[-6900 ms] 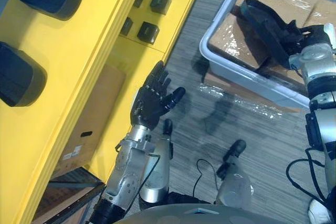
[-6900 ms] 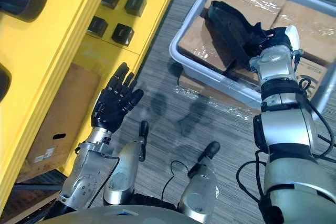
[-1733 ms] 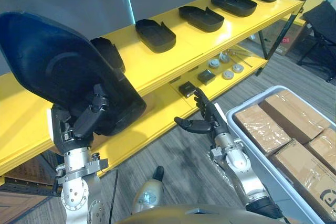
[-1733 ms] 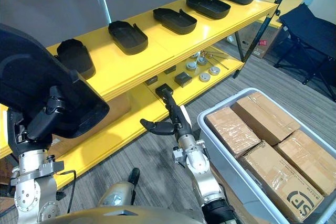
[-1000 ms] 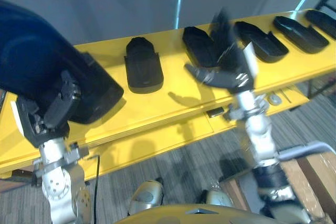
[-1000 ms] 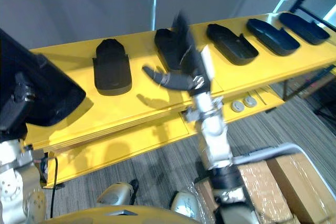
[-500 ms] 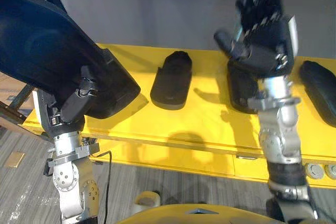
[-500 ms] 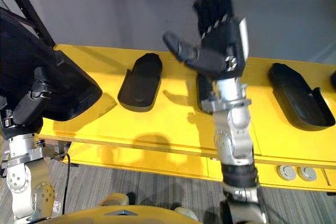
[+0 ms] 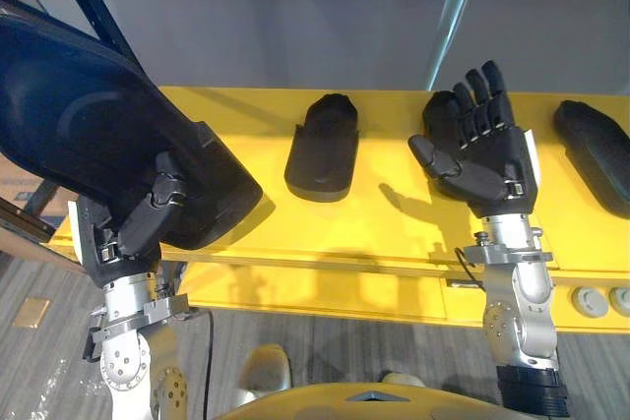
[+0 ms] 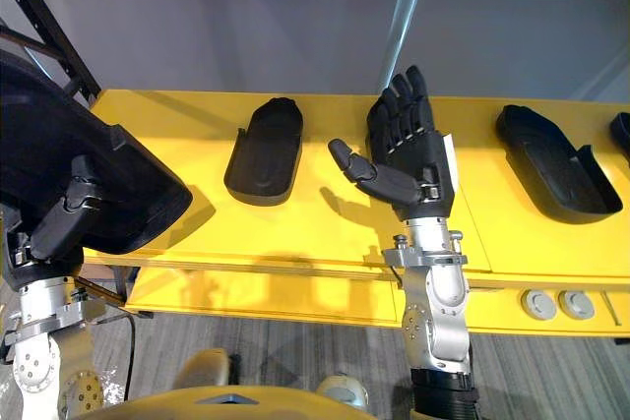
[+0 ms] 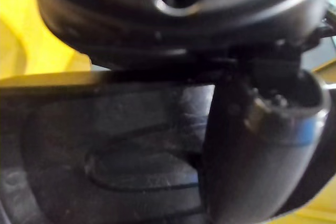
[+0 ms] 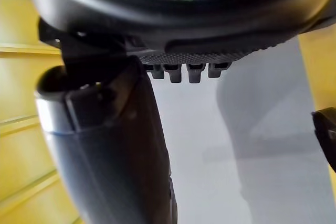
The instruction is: Walk over and take three plastic housings, then place them on the shelf
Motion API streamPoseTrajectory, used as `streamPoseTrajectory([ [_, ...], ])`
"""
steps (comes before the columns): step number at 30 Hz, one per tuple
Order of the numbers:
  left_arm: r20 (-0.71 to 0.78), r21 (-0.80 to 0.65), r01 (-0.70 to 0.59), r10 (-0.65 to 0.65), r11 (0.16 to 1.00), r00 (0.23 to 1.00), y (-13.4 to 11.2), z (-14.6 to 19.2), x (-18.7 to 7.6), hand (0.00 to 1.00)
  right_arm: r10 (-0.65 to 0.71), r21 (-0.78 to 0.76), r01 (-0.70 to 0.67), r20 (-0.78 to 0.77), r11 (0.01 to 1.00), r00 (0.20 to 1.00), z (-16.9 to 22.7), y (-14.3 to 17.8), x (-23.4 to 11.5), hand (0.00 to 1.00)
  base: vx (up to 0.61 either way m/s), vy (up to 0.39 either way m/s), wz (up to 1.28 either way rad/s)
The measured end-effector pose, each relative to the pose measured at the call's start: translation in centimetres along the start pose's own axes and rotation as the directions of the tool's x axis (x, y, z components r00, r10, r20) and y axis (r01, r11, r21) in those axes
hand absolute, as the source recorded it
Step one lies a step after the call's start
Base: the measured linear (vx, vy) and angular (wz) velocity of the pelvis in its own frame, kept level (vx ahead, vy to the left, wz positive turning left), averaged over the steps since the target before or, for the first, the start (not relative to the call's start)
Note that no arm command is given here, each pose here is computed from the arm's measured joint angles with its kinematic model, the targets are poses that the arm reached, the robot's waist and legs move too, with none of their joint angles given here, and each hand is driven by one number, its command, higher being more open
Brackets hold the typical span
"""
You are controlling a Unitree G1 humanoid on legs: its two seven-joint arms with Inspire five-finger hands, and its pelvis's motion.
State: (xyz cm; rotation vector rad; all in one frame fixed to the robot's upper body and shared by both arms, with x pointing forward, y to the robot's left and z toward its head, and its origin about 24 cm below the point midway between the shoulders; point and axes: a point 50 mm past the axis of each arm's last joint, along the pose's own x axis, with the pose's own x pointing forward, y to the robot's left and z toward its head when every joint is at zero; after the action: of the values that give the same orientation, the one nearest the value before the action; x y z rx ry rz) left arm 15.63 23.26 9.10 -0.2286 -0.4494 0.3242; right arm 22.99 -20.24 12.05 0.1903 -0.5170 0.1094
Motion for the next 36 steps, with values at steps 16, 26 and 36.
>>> streamPoseTrajectory([
  [16, -0.062, 0.022, 0.135, -0.134, 0.991, 0.989, -0.5, -1.0, 1.6, 0.00, -0.152, 0.016, 0.151, 0.001, 0.988, 0.988, -0.9, 1.0, -1.6, 1.00, -0.01, 0.397, -0.05],
  [26, -0.048, 0.027, 0.246, -0.245, 0.969, 0.968, -2.9, 0.1, 1.8, 0.00, -0.093, -0.181, 0.116, 0.130, 0.977, 0.987, 2.3, -0.5, 0.2, 1.00, -0.01, 0.000, 0.07],
  [36, -0.186, 0.116, 0.236, -0.212, 0.965, 0.959, -1.0, -1.2, 3.7, 0.00, 0.002, -0.260, 0.035, 0.137, 0.965, 0.991, 3.5, -1.4, 1.5, 1.00, -0.04, -0.011, -0.20],
])
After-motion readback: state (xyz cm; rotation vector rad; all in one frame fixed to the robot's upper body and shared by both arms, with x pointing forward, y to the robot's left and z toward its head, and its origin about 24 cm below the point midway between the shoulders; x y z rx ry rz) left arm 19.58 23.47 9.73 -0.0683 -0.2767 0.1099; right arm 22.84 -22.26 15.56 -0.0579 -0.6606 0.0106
